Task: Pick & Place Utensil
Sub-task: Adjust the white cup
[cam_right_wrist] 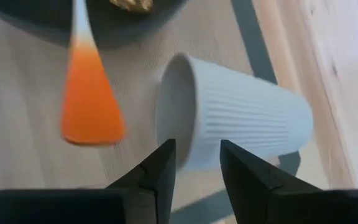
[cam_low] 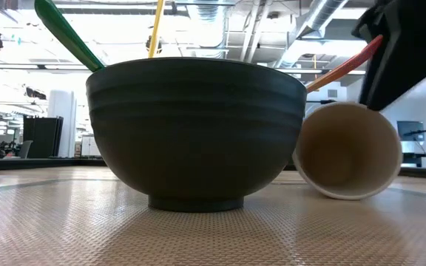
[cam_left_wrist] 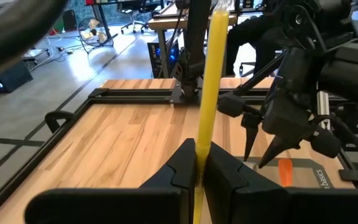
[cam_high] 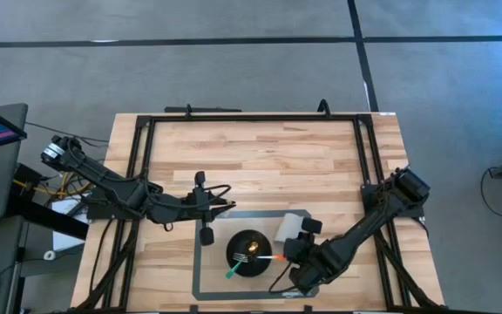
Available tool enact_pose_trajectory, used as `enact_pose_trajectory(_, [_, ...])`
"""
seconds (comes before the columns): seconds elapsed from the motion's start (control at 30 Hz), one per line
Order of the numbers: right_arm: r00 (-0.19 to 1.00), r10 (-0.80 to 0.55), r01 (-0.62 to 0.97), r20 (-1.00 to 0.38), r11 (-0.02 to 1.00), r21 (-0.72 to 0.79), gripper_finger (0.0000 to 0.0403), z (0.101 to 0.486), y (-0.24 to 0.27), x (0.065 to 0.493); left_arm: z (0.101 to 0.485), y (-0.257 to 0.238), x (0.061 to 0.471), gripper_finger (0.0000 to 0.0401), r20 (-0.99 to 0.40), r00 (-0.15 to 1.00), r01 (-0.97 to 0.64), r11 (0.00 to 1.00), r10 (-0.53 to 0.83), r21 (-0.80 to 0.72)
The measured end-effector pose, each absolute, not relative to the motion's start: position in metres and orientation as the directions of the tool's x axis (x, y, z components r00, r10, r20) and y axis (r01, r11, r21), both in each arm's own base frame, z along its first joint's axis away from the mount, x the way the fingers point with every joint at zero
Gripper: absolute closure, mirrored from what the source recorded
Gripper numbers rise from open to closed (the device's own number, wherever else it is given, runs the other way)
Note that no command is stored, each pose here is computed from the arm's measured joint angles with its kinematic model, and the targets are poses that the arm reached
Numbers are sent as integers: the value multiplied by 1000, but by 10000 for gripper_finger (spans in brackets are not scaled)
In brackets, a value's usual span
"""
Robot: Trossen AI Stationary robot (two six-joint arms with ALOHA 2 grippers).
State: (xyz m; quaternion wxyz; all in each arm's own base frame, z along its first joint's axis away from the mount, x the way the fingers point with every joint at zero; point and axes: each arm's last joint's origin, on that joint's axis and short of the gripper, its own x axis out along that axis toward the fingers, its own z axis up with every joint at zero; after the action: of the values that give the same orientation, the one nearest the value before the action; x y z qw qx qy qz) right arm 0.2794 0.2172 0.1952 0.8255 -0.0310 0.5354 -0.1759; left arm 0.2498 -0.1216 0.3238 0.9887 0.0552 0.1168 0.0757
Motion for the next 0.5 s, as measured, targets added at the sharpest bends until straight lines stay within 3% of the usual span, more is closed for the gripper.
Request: enact_pose_trajectory(0.5, [414,-400,282,-818,910,-303,285,179,198,287,326,-121,248,382,-217,963,-138,983,162,123])
